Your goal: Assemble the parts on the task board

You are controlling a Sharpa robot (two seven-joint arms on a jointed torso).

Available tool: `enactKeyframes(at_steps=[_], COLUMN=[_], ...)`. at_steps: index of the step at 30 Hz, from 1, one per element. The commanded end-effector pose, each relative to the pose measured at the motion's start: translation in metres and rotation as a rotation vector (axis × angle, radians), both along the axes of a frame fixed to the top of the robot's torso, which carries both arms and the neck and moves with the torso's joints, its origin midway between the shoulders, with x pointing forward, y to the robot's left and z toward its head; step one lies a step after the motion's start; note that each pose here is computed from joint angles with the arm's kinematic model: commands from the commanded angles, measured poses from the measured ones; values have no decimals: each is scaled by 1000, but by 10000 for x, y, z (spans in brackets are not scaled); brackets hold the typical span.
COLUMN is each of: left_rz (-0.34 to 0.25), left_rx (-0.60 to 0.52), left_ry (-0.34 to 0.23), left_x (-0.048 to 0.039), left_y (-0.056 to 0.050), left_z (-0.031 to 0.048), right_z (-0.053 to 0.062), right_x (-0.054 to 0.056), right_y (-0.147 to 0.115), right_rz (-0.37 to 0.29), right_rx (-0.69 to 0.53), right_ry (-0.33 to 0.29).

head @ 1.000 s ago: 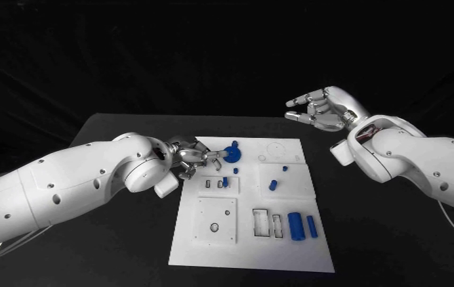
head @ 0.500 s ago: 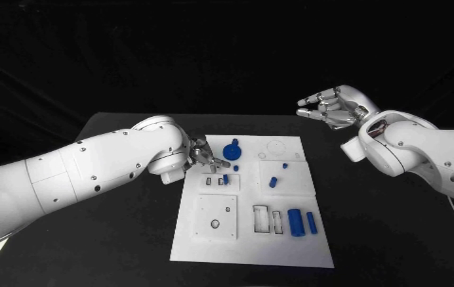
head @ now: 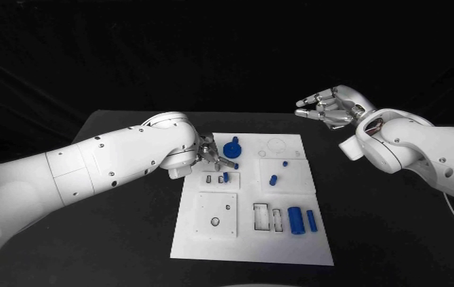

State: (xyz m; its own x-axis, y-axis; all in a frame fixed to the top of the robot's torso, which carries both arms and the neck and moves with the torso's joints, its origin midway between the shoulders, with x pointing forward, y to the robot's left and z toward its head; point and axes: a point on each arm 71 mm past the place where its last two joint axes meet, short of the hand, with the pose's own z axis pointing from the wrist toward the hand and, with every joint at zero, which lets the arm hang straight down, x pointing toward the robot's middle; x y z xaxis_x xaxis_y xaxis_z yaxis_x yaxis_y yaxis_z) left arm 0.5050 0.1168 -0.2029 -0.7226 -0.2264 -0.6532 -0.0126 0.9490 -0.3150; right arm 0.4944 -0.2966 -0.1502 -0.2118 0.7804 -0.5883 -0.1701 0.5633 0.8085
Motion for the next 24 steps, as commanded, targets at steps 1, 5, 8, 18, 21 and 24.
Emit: enactKeyframes(at_steps=[1,5,8,18,21,24], left_rz=[35,27,15,3,-1,-6], left_rx=[120,129,132,138,140,141], left_ry=[43,52,57,65,68,70], left_x=[-2,10,6,14,14,11], left_y=[52,33,5,-50,-63,-80], left_z=[-37,-58,-72,-109,-115,-119], right_z=[-19,-25,-28,-29,-30,-31], right_x=[3,7,12,17,21,24], right_y=[17,17,19,49,53,57], right_rz=[13,12,12,23,24,24], right_rx=[-5,-8,-8,-6,-5,-5], right_ry=[22,25,26,23,20,19])
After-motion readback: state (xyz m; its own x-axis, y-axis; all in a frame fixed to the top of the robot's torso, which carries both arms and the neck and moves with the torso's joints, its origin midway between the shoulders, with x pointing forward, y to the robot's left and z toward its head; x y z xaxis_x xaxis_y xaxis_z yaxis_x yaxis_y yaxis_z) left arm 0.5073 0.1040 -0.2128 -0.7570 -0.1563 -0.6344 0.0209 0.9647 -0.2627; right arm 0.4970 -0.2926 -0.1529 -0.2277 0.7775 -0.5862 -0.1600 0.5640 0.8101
